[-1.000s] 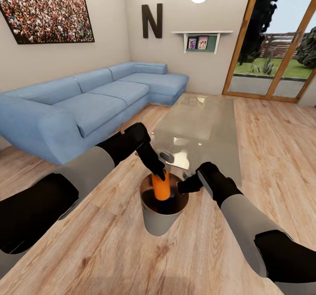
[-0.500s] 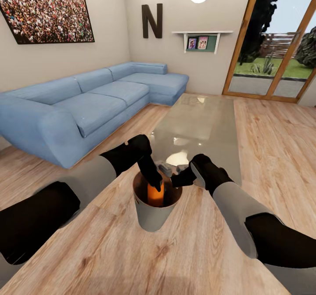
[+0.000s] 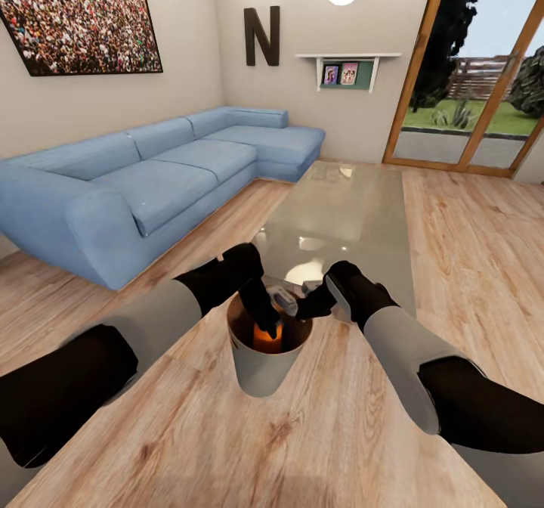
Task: Put the three can of soda from the living room inside the tash can in the kitchen.
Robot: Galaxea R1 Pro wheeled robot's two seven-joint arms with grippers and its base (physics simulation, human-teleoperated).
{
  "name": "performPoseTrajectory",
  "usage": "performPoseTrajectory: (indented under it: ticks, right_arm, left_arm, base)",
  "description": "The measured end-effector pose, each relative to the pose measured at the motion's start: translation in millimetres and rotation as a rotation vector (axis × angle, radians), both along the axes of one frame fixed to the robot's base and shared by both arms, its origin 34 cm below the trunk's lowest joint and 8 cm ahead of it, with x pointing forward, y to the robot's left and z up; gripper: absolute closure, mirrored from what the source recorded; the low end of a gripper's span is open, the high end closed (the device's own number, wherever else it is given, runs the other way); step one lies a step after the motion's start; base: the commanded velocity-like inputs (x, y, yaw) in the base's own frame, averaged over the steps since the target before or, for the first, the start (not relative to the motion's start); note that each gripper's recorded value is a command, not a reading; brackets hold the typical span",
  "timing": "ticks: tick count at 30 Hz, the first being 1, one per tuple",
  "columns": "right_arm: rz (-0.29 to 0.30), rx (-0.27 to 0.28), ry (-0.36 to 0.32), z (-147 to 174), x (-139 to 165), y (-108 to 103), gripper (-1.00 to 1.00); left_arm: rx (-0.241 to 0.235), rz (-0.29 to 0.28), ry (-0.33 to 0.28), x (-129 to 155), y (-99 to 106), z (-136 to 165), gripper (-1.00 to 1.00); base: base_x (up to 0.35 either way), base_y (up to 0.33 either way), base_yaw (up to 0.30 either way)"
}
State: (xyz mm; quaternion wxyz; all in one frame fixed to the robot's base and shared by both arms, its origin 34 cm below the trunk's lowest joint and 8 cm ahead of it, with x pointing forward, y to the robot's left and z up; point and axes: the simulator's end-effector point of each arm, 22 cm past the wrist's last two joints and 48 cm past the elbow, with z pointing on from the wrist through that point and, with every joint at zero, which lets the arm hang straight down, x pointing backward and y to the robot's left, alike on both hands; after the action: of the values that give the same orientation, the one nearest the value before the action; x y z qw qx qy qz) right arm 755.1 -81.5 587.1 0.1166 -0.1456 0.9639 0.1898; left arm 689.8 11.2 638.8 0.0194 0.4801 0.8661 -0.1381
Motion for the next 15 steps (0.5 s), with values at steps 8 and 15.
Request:
performPoseTrajectory:
  ticks: [8,15]
  right_arm:
    - [0.001,-0.007,0.001,-1.5,-0.4,-2.0,1.00]
    - [-0.001,-0.009,0.001,-1.9,-0.2,-3.6,1.00]
  left_arm:
    - [0.000,-0.002,-0.003,-0.2,0.3,-0.6,-1.00]
    - [0.001,0.000,-0.004,0.9,3.2,-0.5,-1.00]
  base:
    - [0.000,0.000,0.000]
    - [0.000,0.000,0.000]
